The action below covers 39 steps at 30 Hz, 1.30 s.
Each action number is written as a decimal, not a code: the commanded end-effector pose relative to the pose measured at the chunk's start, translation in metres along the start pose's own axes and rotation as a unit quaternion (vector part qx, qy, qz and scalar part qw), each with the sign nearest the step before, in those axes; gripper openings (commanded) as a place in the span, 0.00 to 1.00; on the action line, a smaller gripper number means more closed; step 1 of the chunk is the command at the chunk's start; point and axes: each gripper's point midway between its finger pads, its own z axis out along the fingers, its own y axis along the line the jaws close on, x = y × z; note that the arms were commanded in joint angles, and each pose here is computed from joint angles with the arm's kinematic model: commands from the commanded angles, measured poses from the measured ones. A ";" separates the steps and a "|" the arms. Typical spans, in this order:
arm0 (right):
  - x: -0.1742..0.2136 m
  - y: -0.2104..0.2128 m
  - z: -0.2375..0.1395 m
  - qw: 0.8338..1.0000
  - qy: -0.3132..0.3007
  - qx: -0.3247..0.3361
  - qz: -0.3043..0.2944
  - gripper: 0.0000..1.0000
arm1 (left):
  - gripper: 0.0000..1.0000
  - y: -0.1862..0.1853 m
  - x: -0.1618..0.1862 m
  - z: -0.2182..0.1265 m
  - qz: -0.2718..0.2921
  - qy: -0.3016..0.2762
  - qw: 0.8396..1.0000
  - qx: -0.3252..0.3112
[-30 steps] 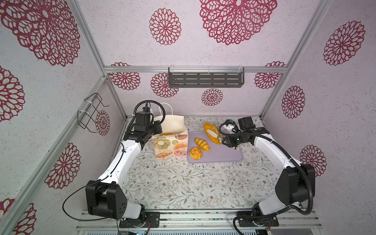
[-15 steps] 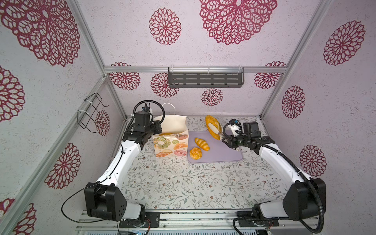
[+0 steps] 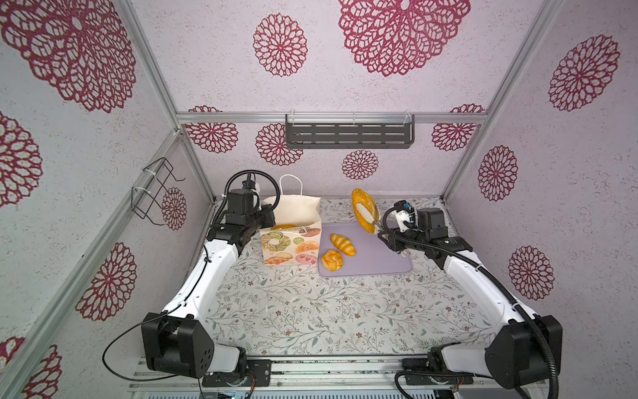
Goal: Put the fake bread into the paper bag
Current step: 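Lift the oval bread in the tongs up off the tray, then carry the oval bread in the tongs over the bag's opening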
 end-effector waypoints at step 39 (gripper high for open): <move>-0.131 0.125 -0.055 0.960 -0.228 -0.141 -0.078 0.34 | 0.00 -0.002 -0.001 0.003 0.014 0.004 1.000 0.009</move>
